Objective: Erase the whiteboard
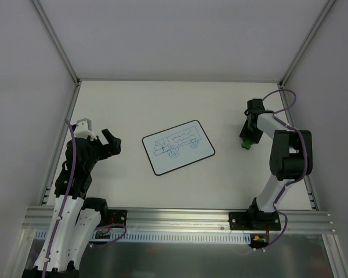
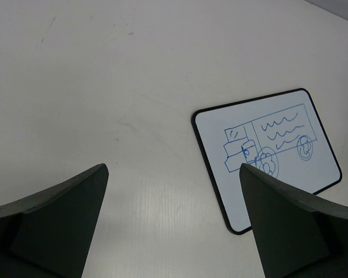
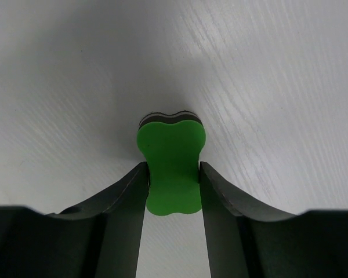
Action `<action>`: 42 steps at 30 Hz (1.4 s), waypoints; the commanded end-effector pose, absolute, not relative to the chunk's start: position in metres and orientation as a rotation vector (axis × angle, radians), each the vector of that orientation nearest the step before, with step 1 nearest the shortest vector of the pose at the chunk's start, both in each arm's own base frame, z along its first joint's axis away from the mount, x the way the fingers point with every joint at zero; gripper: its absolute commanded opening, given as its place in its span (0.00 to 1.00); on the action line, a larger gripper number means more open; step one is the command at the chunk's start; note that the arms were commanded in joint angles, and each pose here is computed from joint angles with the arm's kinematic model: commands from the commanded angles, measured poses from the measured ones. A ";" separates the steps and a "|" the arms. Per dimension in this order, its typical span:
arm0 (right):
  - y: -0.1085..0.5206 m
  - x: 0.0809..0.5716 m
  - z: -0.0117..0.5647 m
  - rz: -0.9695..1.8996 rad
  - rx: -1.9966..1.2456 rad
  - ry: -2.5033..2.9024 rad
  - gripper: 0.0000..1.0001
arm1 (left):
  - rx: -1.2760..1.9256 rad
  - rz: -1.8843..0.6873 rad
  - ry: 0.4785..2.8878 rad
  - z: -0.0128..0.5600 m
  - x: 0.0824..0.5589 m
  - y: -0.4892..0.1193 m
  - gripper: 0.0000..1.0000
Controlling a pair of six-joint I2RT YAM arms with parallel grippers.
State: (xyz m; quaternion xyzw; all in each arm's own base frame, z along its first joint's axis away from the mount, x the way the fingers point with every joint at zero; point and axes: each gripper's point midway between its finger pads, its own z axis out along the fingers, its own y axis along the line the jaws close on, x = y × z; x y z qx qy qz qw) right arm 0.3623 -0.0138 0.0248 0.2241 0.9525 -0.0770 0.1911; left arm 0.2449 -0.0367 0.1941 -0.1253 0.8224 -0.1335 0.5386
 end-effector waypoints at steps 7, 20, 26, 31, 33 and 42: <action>-0.003 0.383 0.042 -0.128 0.539 2.647 0.16 | -0.297 -0.325 1.941 0.195 0.248 -0.038 0.99; 0.176 0.399 0.073 -0.005 -0.198 2.568 0.01 | -0.376 -0.520 2.130 0.167 0.263 -0.069 0.99; 0.227 0.391 0.050 0.041 -0.357 2.596 0.00 | -0.480 -0.503 2.231 0.144 0.272 -0.078 0.99; 0.235 0.366 0.027 0.023 -0.412 2.685 0.00 | -0.481 -0.431 2.278 0.133 0.279 -0.092 0.99; 0.231 0.350 0.019 -0.009 -0.444 2.730 0.00 | -0.471 -0.402 2.315 0.123 0.280 -0.100 0.99; 0.213 0.278 0.006 -0.092 -0.517 2.868 0.00 | -0.466 -0.359 2.417 0.087 0.289 -0.129 0.91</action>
